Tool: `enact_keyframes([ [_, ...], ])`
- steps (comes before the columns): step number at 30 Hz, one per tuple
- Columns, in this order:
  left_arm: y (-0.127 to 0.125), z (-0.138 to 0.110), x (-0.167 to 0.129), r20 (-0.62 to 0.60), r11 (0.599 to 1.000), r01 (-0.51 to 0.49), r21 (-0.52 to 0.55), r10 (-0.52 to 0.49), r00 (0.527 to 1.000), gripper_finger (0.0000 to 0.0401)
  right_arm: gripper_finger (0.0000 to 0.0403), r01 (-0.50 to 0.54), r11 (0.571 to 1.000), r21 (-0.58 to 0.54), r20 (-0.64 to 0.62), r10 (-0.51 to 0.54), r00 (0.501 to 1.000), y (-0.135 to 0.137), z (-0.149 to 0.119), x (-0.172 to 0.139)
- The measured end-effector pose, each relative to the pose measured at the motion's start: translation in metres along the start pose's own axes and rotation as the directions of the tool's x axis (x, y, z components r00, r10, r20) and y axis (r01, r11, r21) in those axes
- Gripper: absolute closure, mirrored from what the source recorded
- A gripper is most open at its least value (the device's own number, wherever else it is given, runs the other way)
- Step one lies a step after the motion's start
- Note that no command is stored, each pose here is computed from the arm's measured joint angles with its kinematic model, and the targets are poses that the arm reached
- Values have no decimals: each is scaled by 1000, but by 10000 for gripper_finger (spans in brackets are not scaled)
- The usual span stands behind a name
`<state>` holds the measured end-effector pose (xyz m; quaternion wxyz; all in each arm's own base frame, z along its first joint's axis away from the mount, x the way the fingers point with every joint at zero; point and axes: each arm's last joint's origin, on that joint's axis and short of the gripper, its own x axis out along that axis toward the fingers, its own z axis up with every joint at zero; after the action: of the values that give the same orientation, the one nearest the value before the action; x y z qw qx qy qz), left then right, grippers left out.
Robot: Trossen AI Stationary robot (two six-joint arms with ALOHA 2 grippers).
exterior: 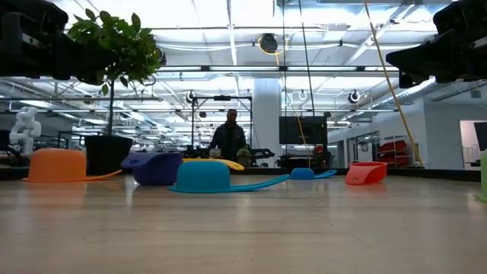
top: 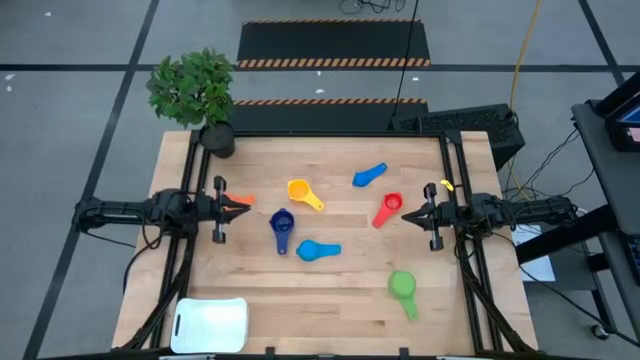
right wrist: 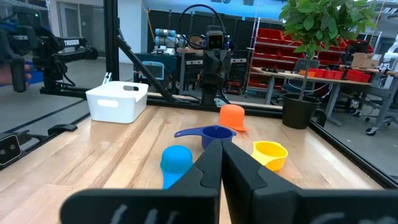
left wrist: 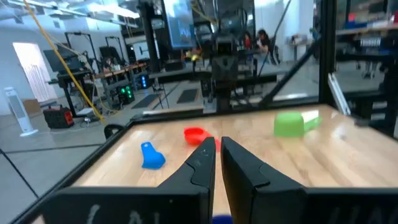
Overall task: Nest measuring cups in basket
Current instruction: Put the orange measuring cup into the white bin
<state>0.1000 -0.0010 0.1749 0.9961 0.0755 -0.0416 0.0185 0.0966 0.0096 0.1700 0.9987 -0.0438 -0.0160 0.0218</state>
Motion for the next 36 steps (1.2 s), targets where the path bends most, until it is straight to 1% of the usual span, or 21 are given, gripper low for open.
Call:
enact_keyframes([
  [4, 0, 3, 0, 35, 1000, -5, -1, 5, 999, 370, 403, 0, 1000, 0, 0, 0, 1000, 0, 0, 0],
  [11, 1, 4, 0, 42, 1000, -5, 0, 5, 999, 370, 403, 0, 1000, 0, 0, 0, 1000, 0, 0, 0],
  [14, 1, 7, 0, 70, 1000, -10, -1, 10, 998, 370, 403, 0, 1000, 0, 0, 0, 1000, 0, 0, 0],
  [16, 1, 9, 0, 90, 999, -9, -42, 12, 996, 370, 403, 0, 1000, 0, 0, 0, 1000, 0, 0, 0],
  [19, 1, 9, 0, 96, 988, 2, -154, 13, 995, 370, 403, 0, 1000, 0, 1, 0, 1000, 0, 0, 0],
  [24, 2, 16, -1, 161, 980, 14, -199, 19, 987, 370, 403, 0, 1000, 0, 0, 0, 1000, 0, 0, 0],
  [27, 4, 25, -2, 192, 978, 20, -209, 21, 981, 370, 403, 0, 1000, 0, 0, 0, 1000, 0, 0, 0],
  [31, 7, 49, -6, 214, 976, 29, -215, 18, 977, 371, 403, 7, 1000, 0, 8, -7, 1000, 0, 1, 0],
  [36, 12, 79, -5, 174, 977, 23, -214, 15, 985, 371, 403, 38, 999, 5, 44, -38, 998, -1, 4, 0],
])
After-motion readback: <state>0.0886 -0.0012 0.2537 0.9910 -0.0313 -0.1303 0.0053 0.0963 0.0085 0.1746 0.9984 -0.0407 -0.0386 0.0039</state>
